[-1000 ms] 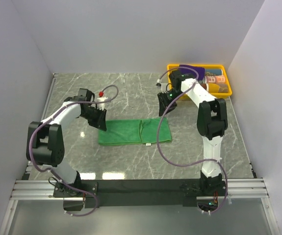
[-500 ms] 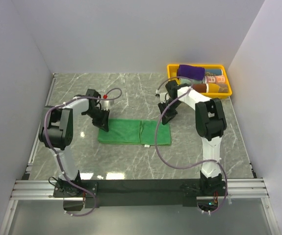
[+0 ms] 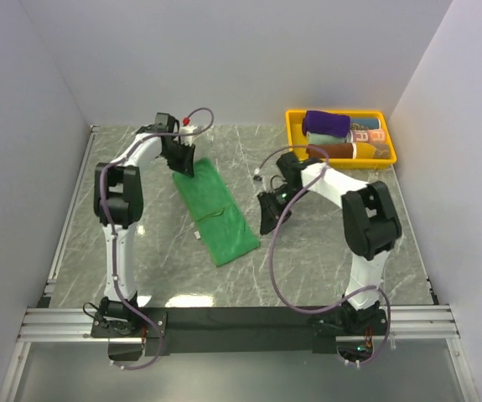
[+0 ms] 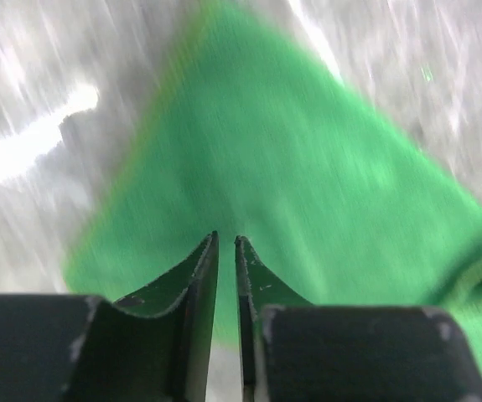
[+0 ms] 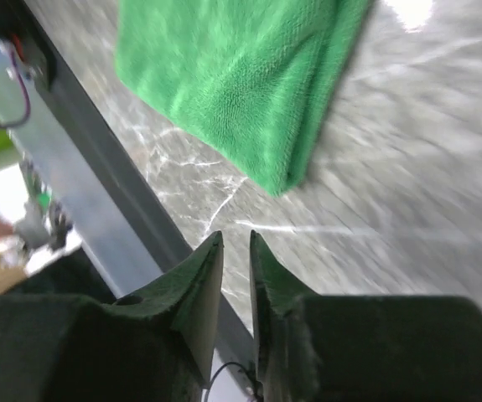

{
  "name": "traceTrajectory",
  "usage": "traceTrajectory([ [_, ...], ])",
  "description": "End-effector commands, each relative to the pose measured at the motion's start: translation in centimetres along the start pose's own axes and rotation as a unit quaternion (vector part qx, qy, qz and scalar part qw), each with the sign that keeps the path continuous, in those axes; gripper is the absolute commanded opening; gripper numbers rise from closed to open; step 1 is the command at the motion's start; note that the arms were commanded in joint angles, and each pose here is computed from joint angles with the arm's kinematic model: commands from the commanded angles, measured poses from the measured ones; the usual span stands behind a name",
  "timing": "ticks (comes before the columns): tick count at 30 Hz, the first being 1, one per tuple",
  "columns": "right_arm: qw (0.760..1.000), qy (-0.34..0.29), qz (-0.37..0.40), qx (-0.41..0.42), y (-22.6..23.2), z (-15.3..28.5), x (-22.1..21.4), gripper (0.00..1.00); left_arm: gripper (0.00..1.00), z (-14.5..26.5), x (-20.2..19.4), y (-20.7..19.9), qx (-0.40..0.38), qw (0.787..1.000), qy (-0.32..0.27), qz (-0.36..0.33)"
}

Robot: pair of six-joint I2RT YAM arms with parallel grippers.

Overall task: Roll the towels
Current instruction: Fold the towel

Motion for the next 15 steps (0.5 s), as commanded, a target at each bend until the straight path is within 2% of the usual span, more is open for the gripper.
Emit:
traceTrajectory([
  [1, 0.997, -0.071, 0.019, -0.031, -0.2, 3.8, 1.4, 0.29, 0.21, 5.4, 0.0, -2.3, -0.004, 0.999, -0.039, -0.024],
  [2, 0.997, -0.065, 0.017, -0.039, -0.8, 3.7, 1.2, 0.29, 0.21, 6.9, -0.2, -3.1, -0.007, 0.998, -0.047, -0.033],
  [7, 0.997, -0.07, 0.01, -0.015, -1.0, 2.4, 2.1, 0.31, 0.21, 7.1, -6.1, -4.8, -0.058, 0.998, 0.009, 0.002],
  [9, 0.997, -0.072, 0.011, -0.011, -1.1, 1.7, 3.0, 0.32, 0.23, 7.9, -5.9, -6.0, -0.071, 0.997, -0.019, 0.001],
  [11, 0.997, -0.075, 0.021, -0.005, -0.8, 1.1, 4.0, 0.33, 0.23, 7.3, -7.1, -6.2, -0.072, 0.997, -0.011, 0.009],
  [15, 0.999, -0.041, 0.004, -0.004, -1.7, -1.1, 3.5, 0.32, 0.21, 5.4, -8.1, -5.1, -0.06, 0.997, 0.026, 0.04],
])
Point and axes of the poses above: each gripper's point midway between its finger pads, its own z axis back along the fingers, its own y axis along the line the jaws close on, x = y × z, the point moved 3 cm from there along z, back along the fingers, and after that the axes turned 12 degrees about z, right-handed, at the moved point
